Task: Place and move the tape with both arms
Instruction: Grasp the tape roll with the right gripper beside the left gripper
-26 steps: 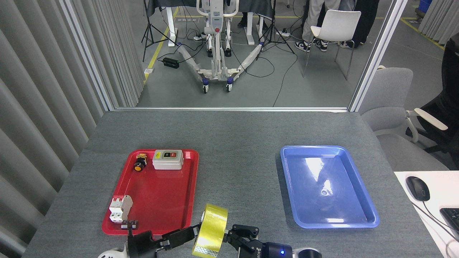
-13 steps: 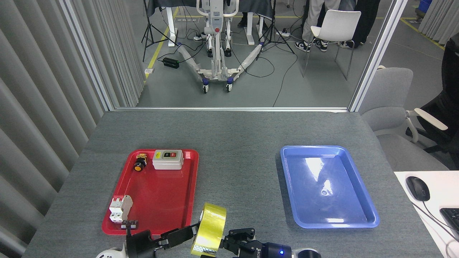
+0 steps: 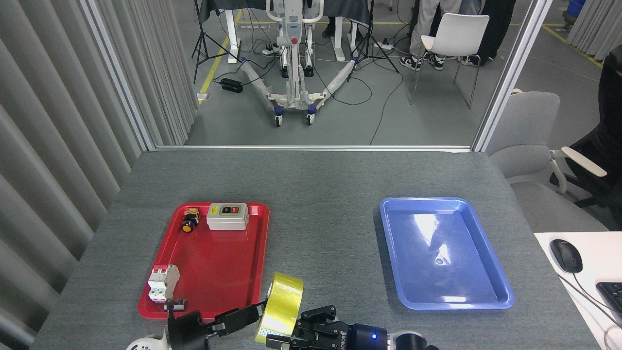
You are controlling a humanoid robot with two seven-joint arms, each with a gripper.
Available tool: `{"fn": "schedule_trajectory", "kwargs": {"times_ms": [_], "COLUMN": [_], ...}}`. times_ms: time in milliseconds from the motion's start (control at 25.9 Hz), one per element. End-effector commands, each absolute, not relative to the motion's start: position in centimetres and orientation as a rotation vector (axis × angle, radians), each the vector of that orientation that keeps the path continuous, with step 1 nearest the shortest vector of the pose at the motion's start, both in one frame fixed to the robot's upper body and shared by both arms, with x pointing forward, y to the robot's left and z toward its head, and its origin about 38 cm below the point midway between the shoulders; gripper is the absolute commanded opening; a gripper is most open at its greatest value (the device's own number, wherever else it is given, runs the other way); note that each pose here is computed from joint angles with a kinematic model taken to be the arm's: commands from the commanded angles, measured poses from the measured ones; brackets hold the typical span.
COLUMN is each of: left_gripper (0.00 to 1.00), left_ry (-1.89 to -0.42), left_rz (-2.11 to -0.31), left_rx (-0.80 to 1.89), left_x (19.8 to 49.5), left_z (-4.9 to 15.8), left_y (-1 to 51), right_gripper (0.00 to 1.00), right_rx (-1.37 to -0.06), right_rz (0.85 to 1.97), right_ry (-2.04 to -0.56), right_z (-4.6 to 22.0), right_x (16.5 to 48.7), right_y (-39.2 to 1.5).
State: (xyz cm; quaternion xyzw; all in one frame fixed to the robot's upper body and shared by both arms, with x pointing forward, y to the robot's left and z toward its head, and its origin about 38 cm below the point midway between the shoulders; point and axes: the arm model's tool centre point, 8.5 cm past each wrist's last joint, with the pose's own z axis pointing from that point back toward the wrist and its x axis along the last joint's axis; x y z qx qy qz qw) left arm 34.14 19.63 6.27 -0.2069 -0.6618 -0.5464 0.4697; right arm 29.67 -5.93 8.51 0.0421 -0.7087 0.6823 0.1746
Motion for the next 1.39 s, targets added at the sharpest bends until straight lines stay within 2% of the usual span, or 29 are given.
{"fn": "schedule_trajectory", "kwargs": {"times_ms": [0,271,387,425,464,503,928,1083,1238,1354], "left_gripper": [0.26,0.28,0.53,0.68,0.88,0.99,1.0,1.0,1.0,0.99], "left_ry": [-1.627,-1.627,-1.633,-1.638,-1.64,-1.639,-1.655,-1.624,-1.58,-1.559], "left_rz": [-1.334,-1.331,-1.325,-1.312,-1.294,-1.283,-1.299,-1.286,-1.214,-1.167], "left_rx": [-0.501,-0.495,-0.487,-0.476,-0.462,-0.451,-0.423,-0.419,-0.313,-0.197], "left_x": [34.2,34.3,34.5,34.6,34.8,35.0,35.5,35.6,37.4,38.7], "left_z": [6.2,6.2,6.3,6.4,6.3,6.2,6.4,5.5,4.7,4.6], "left_y": [19.9,20.0,20.2,20.5,20.8,21.0,21.8,22.1,25.4,27.8], "right_gripper": [0.28,0.21,0.21,0.2,0.19,0.18,0.17,0.14,0.13,0.13], "right_rx": [0.118,0.134,0.138,0.138,0.138,0.138,0.137,0.12,0.057,-0.068], "right_rz": [1.935,1.94,1.939,1.939,1.939,1.939,1.931,1.931,1.927,1.923], "right_ry": [-2.003,-2.005,-2.004,-2.006,-2.006,-2.004,-2.017,-2.044,-2.04,-1.988], "right_z": [8.4,8.4,8.3,8.3,8.3,8.3,8.6,9.4,9.9,10.3], "right_x": [29.7,29.5,29.4,29.4,29.4,29.4,29.5,29.5,30.2,32.0], "right_y": [-6.0,-5.6,-5.5,-5.5,-5.5,-5.5,-5.2,-5.2,-6.8,-9.9]}}
